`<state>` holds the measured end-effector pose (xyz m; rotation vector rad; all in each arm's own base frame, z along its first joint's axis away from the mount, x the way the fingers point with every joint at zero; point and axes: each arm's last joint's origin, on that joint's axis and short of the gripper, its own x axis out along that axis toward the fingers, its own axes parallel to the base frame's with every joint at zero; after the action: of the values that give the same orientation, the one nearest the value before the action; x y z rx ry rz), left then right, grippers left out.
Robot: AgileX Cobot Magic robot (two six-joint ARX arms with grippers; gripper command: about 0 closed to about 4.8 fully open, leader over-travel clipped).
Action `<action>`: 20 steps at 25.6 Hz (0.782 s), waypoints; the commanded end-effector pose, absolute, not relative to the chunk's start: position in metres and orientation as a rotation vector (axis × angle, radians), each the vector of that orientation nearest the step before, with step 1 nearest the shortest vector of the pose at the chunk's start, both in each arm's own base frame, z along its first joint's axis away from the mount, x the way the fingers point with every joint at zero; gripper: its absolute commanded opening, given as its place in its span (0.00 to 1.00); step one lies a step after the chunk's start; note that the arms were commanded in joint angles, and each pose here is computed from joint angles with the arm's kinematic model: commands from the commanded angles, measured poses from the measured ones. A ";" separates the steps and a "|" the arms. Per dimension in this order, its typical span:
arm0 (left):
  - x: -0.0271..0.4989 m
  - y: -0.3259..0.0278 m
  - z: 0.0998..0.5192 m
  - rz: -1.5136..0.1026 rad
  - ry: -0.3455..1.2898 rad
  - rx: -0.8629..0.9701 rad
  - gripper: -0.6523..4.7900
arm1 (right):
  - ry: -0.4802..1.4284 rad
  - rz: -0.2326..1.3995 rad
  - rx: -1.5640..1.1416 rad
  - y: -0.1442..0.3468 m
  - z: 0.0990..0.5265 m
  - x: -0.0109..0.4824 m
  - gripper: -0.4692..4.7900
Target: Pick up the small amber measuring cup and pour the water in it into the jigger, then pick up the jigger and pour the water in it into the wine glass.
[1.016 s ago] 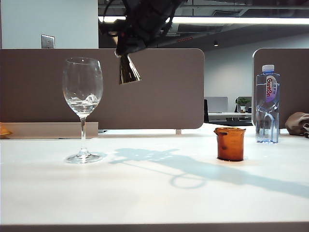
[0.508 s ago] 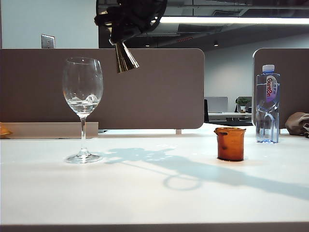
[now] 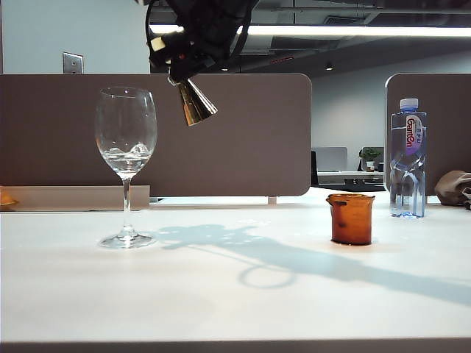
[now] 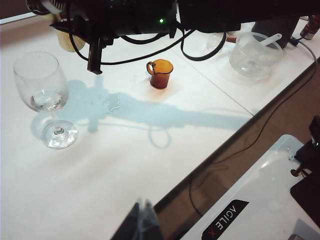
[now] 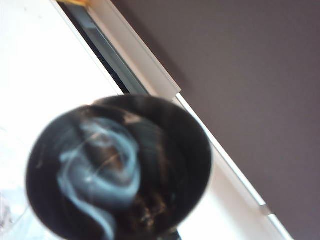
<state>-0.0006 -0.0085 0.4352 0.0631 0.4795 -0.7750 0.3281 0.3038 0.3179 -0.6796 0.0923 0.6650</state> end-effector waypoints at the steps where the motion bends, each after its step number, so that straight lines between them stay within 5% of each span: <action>1: -0.001 -0.008 0.436 -0.780 0.470 0.062 0.12 | 0.023 0.650 -0.760 0.305 0.324 0.329 0.09; 20: -0.001 -0.008 0.436 -0.780 0.470 0.062 0.12 | -0.038 0.585 -1.110 0.328 0.308 0.327 0.09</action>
<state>-0.0005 -0.0086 0.4352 0.0632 0.4795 -0.7746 0.3284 0.3252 0.3003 -1.1003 0.0039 0.6182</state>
